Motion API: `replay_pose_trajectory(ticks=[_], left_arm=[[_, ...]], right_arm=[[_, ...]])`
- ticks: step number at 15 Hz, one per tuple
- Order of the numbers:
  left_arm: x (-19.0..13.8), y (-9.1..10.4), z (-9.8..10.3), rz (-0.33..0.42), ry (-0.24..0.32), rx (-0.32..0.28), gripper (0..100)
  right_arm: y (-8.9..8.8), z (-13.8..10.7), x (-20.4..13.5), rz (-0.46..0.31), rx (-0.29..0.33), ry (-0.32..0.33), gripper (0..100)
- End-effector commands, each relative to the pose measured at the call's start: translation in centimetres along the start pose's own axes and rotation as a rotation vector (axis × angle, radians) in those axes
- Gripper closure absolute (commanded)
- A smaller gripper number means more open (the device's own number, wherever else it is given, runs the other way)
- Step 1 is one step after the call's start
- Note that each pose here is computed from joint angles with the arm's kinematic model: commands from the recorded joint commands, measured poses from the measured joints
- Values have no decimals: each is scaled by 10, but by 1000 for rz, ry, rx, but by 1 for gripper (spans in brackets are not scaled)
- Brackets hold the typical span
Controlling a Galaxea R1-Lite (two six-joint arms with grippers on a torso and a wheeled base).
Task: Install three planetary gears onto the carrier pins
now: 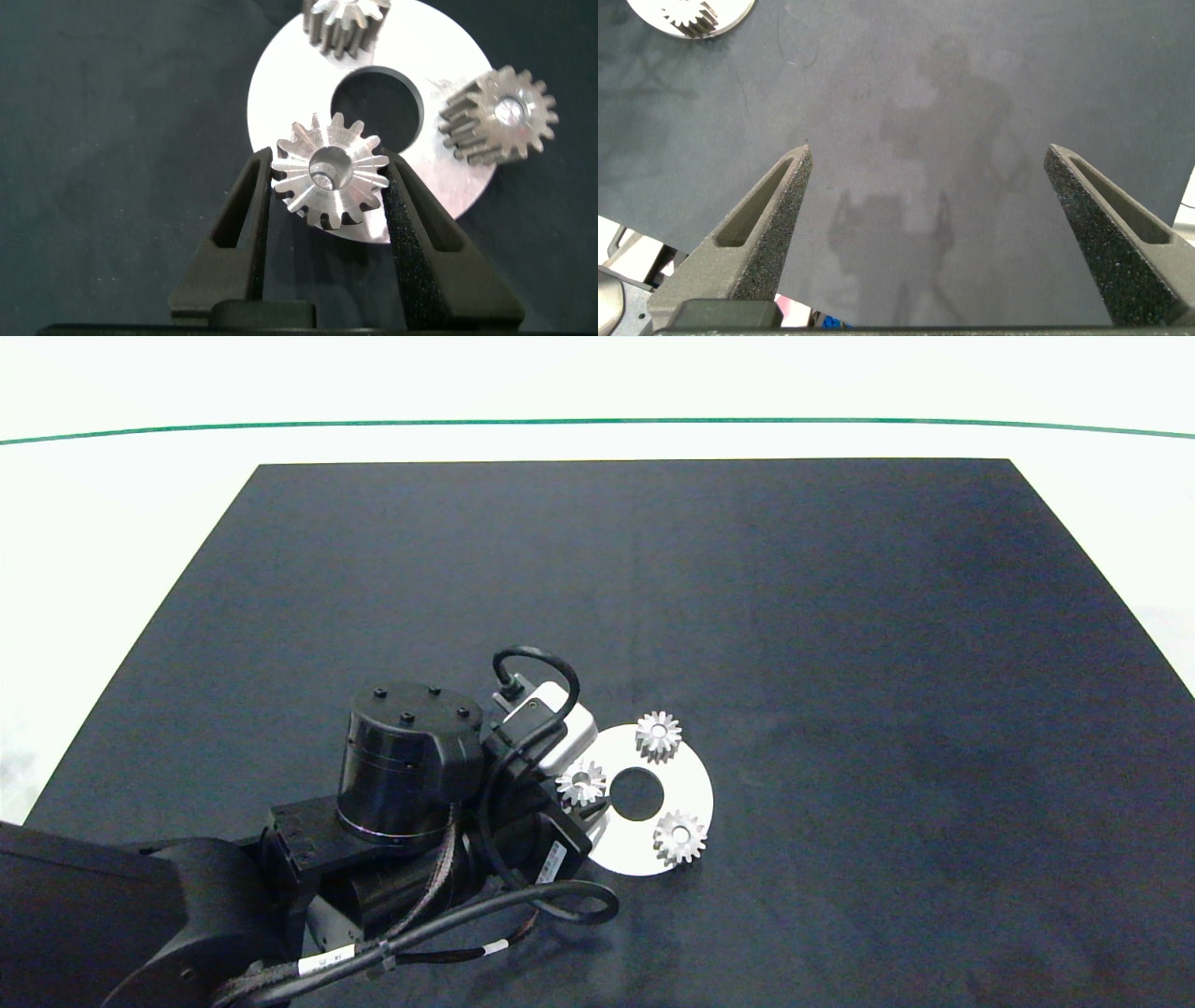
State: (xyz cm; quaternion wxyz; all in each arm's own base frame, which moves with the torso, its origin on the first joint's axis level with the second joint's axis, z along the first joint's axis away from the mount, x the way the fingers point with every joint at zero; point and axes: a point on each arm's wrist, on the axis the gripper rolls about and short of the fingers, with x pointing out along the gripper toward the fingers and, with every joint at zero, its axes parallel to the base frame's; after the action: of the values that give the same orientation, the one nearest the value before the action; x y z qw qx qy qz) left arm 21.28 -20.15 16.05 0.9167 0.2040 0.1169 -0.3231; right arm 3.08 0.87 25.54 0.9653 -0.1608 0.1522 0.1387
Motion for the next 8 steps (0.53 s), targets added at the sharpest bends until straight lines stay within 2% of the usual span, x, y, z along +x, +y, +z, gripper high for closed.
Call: replay_pose_trajectory(ticks=[1, 8], left_arm=[[0, 0, 0, 6, -22, -1, 93], [-7, 0, -1, 8, -29, -7, 93]], right_arm=[[0, 0, 0, 0, -2, 4, 0], [0, -1, 1, 9, -3, 6, 0]])
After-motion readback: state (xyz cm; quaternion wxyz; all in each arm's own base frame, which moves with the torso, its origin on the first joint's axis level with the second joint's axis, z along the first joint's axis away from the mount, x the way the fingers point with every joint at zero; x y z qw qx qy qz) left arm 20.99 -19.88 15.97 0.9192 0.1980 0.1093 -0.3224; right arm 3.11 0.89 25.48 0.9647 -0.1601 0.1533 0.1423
